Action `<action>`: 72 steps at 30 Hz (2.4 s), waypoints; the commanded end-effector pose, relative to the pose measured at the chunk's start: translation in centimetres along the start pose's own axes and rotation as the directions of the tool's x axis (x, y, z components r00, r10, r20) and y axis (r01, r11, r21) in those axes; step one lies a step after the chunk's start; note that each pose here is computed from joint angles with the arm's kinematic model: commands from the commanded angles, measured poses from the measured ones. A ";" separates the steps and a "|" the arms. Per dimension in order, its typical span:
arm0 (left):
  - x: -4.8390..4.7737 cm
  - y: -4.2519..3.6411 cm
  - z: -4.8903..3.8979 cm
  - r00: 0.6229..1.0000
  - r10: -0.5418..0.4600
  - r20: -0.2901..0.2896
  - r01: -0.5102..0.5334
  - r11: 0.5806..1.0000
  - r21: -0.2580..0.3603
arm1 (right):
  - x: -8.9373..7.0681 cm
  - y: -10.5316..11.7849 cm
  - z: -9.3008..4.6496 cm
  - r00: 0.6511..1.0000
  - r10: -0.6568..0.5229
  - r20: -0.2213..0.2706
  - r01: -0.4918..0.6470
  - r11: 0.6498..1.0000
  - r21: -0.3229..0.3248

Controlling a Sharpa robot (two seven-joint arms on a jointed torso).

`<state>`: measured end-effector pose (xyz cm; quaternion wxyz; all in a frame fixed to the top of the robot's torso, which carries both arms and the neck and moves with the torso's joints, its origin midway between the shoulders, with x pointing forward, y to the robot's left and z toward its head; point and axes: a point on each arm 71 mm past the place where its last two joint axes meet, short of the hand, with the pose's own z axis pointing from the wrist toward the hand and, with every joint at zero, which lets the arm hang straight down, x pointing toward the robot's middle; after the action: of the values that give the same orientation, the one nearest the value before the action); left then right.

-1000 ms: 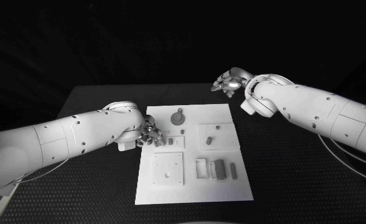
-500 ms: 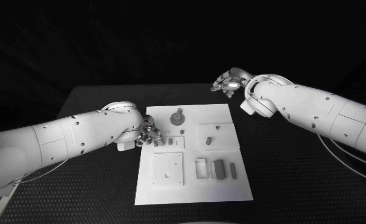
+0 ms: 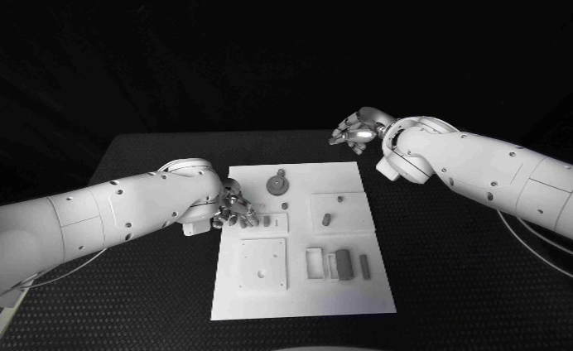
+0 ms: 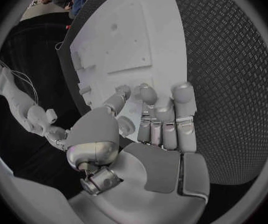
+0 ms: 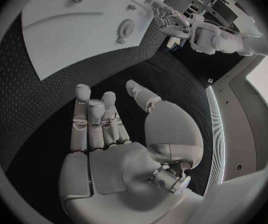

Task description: Assemble the parts on the task board

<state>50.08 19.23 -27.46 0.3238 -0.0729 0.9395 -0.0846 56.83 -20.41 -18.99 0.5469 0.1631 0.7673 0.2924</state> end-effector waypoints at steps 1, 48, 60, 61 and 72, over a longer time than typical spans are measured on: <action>0.18 0.02 0.07 1.000 -0.008 -0.013 0.008 1.000 0.009 | 0.2 0.1 0.0 1.000 -0.002 -0.019 0.002 1.000 -0.010; 0.25 -0.64 -0.13 1.000 -0.007 -0.003 0.007 1.000 0.027 | 0.4 -0.1 0.0 1.000 -0.001 -0.024 0.001 1.000 -0.006; 0.22 -0.78 -0.17 1.000 0.024 0.012 -0.024 0.999 0.025 | 0.4 -0.2 0.0 1.000 -0.001 -0.023 0.001 1.000 -0.005; 0.20 -0.75 -0.16 1.000 0.023 0.014 -0.023 0.999 0.024 | 0.4 -0.2 0.0 1.000 -0.001 -0.023 0.001 1.000 -0.004; 0.06 -0.26 -0.10 1.000 0.026 0.010 -0.026 1.000 0.007 | 0.4 -0.2 0.0 1.000 -0.001 -0.025 0.001 1.000 -0.004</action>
<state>50.03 19.03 -27.36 0.3326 -0.0658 0.9369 -0.0850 56.73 -20.42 -19.36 0.5419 0.1629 0.7710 0.2923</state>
